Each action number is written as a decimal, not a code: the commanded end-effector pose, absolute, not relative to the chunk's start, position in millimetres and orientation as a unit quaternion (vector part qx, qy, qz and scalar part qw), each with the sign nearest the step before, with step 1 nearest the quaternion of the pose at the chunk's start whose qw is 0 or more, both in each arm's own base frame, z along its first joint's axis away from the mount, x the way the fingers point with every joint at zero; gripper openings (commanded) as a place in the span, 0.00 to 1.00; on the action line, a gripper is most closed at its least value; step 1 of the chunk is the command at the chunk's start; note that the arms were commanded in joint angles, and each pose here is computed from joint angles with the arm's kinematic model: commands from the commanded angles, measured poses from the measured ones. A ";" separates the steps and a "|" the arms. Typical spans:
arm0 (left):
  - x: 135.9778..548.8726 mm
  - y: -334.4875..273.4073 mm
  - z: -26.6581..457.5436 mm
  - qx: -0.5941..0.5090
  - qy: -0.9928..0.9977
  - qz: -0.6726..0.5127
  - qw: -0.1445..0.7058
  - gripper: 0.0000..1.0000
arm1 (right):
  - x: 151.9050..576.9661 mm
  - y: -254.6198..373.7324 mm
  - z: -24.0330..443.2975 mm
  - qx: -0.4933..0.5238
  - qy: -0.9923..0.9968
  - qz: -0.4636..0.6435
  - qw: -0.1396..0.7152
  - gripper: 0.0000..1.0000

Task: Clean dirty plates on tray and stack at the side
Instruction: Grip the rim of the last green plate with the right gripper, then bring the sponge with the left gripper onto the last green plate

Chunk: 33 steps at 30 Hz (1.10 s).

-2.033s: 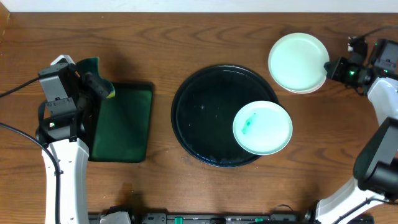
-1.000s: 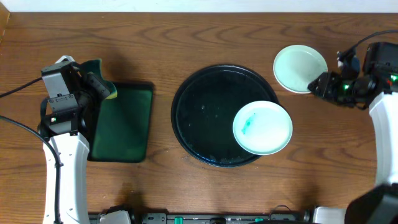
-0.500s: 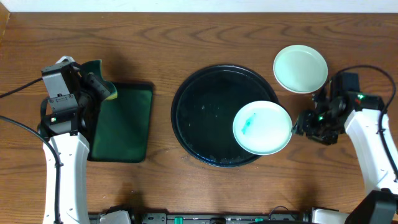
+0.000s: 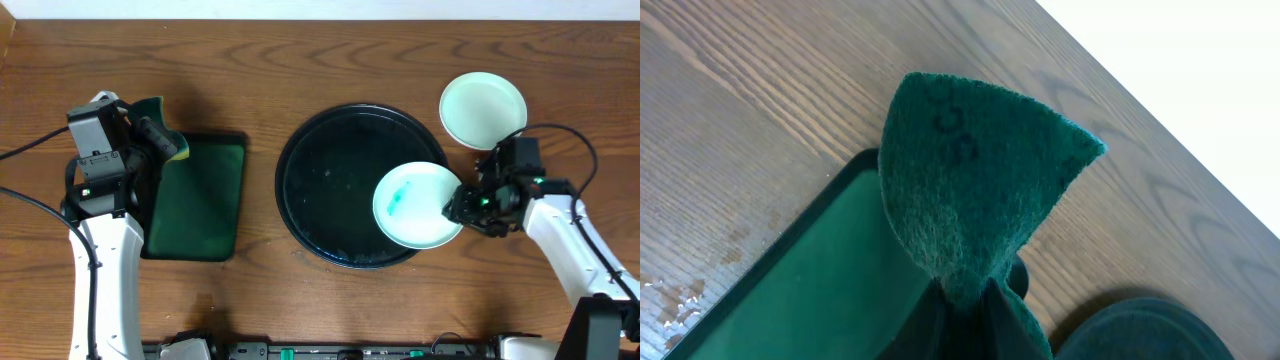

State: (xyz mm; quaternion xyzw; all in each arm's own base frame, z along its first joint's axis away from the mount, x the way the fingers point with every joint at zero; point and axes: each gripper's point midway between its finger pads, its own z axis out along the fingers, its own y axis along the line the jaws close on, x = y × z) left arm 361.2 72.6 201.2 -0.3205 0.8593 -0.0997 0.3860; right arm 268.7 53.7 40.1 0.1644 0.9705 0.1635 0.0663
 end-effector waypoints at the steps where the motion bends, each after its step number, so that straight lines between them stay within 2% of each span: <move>1: 361.7 71.4 203.9 -0.320 0.858 -0.107 0.387 0.07 | 265.4 56.7 32.1 0.200 0.965 0.159 0.062 0.44; 4: 361.9 70.9 204.1 -0.319 0.858 -0.108 0.387 0.07 | 268.5 59.0 31.1 0.199 0.964 0.161 0.070 0.31; 6: 361.9 71.0 204.1 -0.319 0.858 -0.108 0.387 0.08 | 273.1 60.6 32.2 0.195 0.964 0.164 0.080 0.29; 7: 361.9 70.9 204.1 -0.319 0.858 -0.108 0.387 0.07 | 274.6 61.2 32.6 0.193 0.964 0.165 0.083 0.25; 9: 361.9 70.9 204.1 -0.319 0.858 -0.108 0.387 0.08 | 276.8 63.0 33.1 0.190 0.964 0.167 0.087 0.14; 10: 361.9 70.9 204.1 -0.319 0.858 -0.108 0.387 0.07 | 277.6 64.0 33.5 0.190 0.963 0.167 0.089 0.02; 14: 363.7 64.7 205.5 -0.311 0.859 -0.125 0.387 0.07 | 289.0 80.6 40.1 0.166 0.960 0.198 0.110 0.01; 22: 378.3 8.6 207.4 -0.235 0.870 -0.227 0.369 0.07 | 332.1 140.3 67.0 0.089 0.935 0.280 0.200 0.01; 32: 377.2 -98.6 172.9 -0.094 0.910 -0.269 0.299 0.07 | 354.9 161.0 27.4 0.055 0.948 0.251 0.189 0.01; 33: 375.8 -107.4 169.2 -0.083 0.913 -0.271 0.293 0.07 | 357.5 159.0 27.6 0.053 0.949 0.246 0.190 0.05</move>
